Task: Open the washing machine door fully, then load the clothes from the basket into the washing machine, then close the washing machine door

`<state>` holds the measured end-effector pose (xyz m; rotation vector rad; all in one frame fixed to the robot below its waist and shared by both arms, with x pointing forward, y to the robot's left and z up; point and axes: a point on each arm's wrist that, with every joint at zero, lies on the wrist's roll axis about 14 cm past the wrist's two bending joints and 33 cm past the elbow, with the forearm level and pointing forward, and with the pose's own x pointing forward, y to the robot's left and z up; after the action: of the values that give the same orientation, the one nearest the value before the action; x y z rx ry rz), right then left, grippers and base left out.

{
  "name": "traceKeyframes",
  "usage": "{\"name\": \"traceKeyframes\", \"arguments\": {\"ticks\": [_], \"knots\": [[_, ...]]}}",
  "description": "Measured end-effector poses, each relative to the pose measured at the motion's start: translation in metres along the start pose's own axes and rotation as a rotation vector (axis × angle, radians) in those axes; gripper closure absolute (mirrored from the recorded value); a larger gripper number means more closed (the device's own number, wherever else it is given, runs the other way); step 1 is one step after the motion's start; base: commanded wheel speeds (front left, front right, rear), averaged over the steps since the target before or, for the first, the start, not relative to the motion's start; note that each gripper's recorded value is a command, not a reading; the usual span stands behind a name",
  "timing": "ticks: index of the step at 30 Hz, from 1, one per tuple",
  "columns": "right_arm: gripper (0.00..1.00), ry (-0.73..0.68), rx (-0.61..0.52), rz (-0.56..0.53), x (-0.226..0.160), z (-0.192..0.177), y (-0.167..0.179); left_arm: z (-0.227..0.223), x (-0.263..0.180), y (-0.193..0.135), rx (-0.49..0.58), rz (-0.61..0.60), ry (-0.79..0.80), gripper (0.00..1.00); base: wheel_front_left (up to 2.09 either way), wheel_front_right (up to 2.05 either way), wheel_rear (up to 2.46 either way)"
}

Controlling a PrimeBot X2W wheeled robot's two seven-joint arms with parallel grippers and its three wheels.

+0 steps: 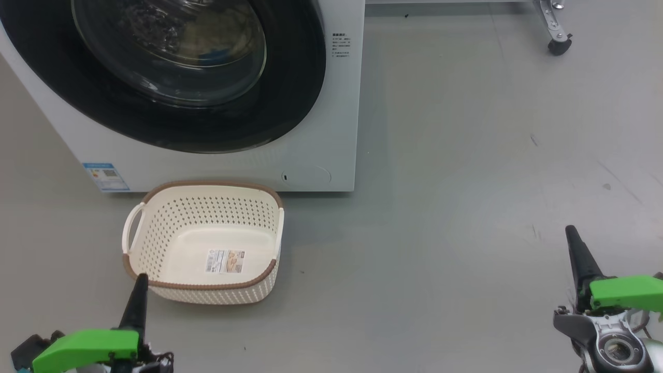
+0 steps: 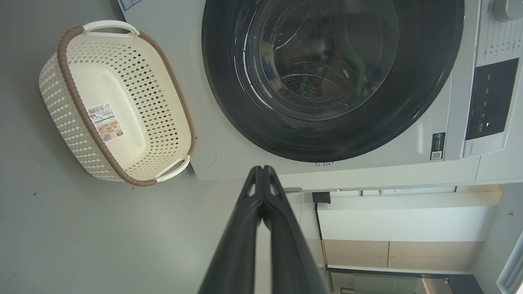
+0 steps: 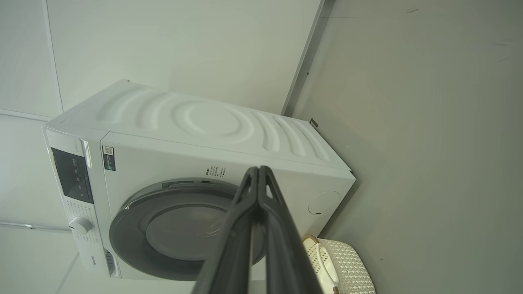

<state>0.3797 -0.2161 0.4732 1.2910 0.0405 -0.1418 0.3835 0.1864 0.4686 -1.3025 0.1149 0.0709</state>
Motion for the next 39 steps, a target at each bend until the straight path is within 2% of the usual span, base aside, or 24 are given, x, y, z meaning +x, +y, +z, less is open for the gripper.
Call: {"name": "traceKeyframes", "arguments": {"ticks": [23, 39], "knots": [[1.00, 0.047, 0.285, 0.054, -0.001, -0.008, 0.015, 0.005, -0.005, -0.014, -0.263, -0.054, 0.008, 1.00, 0.00, 0.00, 0.00], [1.00, 0.049, 0.290, 0.056, -0.001, -0.008, 0.016, 0.005, -0.005, -0.015, -0.269, -0.058, 0.006, 1.00, 0.00, 0.00, 0.00]]}}
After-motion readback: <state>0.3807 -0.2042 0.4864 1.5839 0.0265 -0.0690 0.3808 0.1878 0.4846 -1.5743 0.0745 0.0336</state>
